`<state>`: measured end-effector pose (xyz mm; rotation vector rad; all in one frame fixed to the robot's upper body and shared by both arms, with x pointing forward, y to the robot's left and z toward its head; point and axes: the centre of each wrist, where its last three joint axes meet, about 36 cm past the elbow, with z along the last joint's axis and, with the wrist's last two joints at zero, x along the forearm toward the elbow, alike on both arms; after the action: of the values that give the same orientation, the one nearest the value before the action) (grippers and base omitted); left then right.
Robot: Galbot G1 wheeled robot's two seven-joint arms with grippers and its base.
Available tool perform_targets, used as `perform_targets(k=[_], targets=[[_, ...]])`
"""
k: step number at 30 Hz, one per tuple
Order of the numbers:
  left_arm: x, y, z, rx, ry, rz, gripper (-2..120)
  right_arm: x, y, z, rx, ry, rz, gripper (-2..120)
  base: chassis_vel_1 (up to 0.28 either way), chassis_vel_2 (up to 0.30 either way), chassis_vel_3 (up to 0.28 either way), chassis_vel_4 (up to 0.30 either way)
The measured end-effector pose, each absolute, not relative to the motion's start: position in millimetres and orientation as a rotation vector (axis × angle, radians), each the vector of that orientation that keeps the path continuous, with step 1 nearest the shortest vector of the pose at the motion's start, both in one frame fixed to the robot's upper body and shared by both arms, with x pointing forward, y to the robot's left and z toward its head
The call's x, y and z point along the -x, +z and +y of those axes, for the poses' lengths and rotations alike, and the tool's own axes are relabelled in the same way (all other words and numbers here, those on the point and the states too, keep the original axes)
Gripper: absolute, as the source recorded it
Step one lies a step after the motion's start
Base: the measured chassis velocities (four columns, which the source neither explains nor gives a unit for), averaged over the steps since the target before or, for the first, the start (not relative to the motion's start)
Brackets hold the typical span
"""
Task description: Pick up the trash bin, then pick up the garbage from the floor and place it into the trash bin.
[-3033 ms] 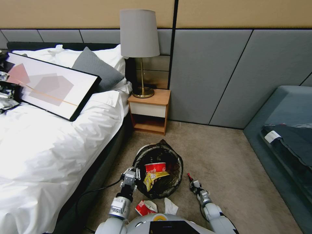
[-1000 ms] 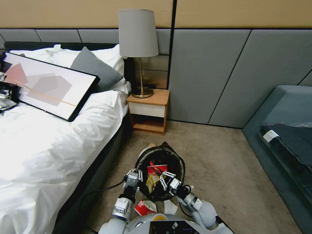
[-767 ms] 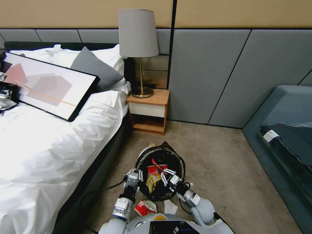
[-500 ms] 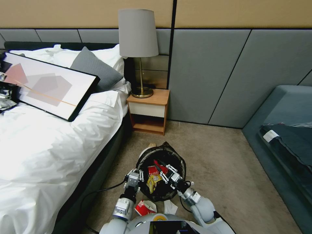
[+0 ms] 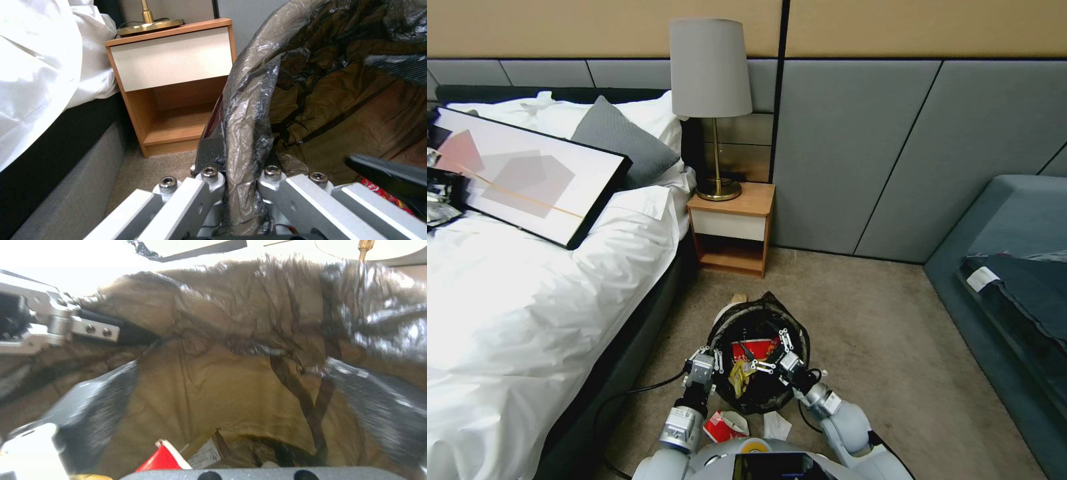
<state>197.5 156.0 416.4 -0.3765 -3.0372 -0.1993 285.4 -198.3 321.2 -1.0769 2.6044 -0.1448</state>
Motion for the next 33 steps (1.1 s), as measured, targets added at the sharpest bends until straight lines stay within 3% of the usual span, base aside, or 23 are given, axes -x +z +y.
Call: perform_targets(k=[6, 14, 20, 33], targets=[[-197, 416, 157, 0.374, -0.203, -3.033, 1, -281, 378, -193, 0.906, -0.153, 2.52, 114, 0.0, 0.0, 0.0, 0.0], [-197, 416, 159, 0.36, -0.21, -3.028, 1, -275, 430, -211, 0.526, -0.253, 2.556, 111, 0.0, 0.0, 0.0, 0.0], [-197, 419, 162, 0.343, -0.212, -3.032, 1, -260, 423, -227, 0.241, -0.258, 2.65, 102, 0.0, 0.0, 0.0, 0.0], [-199, 421, 166, 0.322, -0.198, -3.04, 1, -239, 381, -252, 0.02, -0.263, 2.705, 100, 0.0, 0.0, 0.0, 0.0]])
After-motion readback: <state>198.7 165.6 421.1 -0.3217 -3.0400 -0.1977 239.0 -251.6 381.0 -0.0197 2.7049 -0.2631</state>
